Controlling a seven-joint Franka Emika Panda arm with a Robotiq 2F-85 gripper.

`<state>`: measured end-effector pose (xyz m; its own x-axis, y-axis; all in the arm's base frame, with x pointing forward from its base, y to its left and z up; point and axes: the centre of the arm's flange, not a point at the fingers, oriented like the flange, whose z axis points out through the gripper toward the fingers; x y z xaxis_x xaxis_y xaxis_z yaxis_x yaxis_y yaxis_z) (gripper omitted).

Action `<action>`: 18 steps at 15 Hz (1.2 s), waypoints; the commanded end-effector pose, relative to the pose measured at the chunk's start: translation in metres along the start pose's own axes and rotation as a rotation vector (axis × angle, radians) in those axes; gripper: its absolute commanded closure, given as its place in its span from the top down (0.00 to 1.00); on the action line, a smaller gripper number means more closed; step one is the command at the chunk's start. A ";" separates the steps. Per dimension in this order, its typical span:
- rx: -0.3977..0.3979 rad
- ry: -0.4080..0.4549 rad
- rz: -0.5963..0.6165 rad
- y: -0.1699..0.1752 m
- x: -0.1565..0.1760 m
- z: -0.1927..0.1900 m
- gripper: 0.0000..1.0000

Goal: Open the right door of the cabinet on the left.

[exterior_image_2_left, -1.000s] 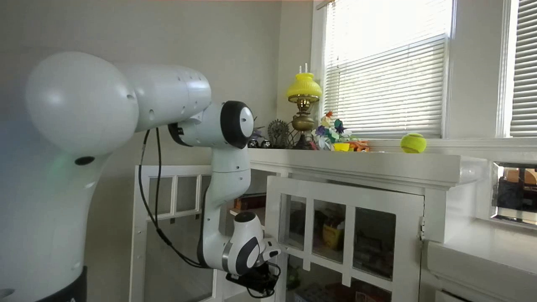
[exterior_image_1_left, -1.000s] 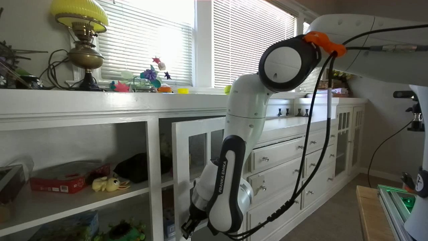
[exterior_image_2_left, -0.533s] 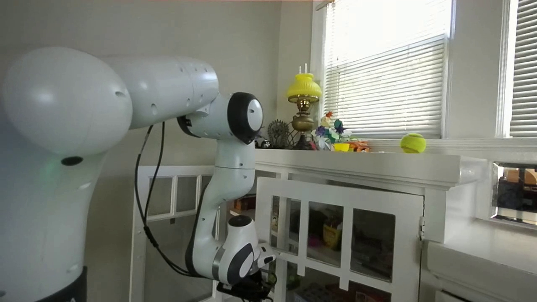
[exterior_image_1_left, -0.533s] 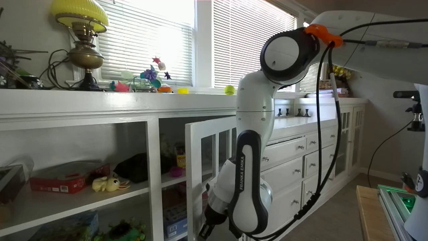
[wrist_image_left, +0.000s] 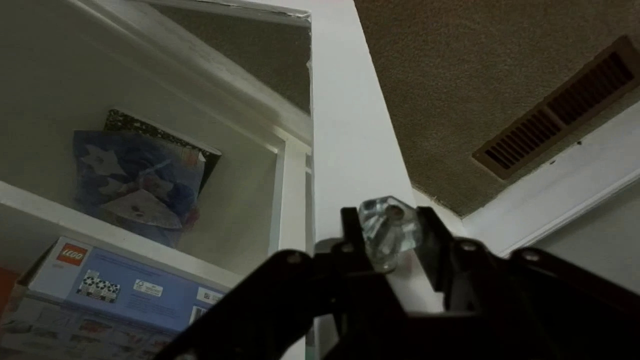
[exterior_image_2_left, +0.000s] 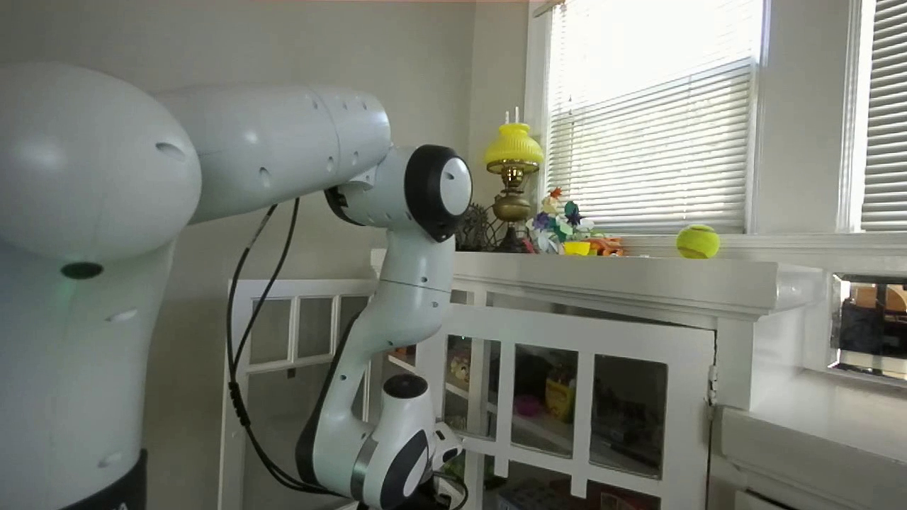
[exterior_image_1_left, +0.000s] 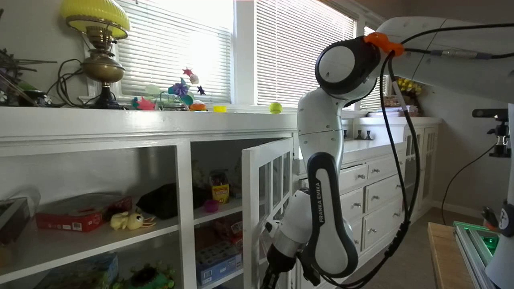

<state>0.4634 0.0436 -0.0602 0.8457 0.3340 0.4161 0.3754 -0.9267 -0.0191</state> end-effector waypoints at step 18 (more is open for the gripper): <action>0.108 -0.252 -0.070 -0.006 -0.132 -0.039 0.08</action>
<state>0.3725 -0.0084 -0.0569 0.8601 0.4202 0.2893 0.4558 -0.8876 -0.0661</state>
